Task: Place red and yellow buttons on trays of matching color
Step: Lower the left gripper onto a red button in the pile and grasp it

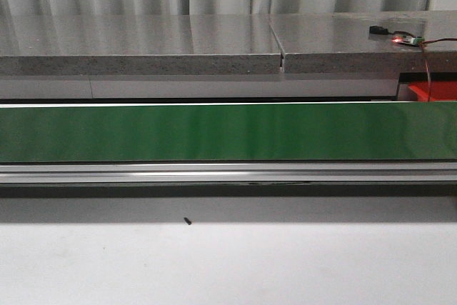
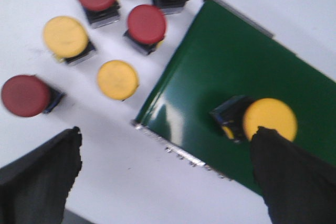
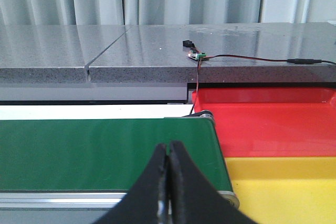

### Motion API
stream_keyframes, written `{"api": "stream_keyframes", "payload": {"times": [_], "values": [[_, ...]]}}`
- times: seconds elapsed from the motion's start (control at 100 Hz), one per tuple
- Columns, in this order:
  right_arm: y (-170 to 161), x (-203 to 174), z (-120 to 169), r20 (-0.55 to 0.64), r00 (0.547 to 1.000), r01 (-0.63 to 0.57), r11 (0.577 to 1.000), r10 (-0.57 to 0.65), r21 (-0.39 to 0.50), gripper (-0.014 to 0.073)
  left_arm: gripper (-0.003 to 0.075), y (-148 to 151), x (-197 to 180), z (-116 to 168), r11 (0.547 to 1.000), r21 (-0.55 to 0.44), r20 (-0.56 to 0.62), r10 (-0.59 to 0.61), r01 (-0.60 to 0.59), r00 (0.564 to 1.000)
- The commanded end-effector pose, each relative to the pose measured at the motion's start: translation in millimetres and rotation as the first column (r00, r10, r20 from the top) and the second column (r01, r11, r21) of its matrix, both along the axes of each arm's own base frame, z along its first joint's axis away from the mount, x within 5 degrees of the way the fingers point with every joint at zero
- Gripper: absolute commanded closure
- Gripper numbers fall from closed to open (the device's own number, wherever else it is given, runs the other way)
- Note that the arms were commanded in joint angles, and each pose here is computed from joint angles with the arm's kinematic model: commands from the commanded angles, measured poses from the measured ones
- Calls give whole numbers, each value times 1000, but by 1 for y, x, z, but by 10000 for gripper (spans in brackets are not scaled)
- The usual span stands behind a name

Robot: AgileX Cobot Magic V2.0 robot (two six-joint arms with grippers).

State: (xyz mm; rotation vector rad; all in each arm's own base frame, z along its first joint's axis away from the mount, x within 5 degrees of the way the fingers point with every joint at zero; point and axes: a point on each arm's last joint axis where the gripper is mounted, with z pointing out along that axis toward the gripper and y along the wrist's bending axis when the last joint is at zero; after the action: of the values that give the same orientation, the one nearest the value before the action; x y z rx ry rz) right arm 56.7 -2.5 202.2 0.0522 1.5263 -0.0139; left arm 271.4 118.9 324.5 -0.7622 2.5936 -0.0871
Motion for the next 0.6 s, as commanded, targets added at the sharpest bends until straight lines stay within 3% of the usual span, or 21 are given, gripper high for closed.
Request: {"api": "stream_keyframes", "payload": {"times": [0.0, 0.37, 0.59], "values": [[0, -3, 13, 115, 993, 2, 1000, -1, -9, 662, 91, 9, -12, 10, 999, 31, 38, 42, -43, 998], [0, -3, 13, 115, 993, 2, 1000, -1, -9, 662, 91, 49, -30, -19, 984, 16, -34, 178, -178, 983], [0, -3, 13, 115, 993, 2, 1000, -1, -9, 662, 91, 64, -25, -46, 985, -19, -137, 167, -171, 976]]}}
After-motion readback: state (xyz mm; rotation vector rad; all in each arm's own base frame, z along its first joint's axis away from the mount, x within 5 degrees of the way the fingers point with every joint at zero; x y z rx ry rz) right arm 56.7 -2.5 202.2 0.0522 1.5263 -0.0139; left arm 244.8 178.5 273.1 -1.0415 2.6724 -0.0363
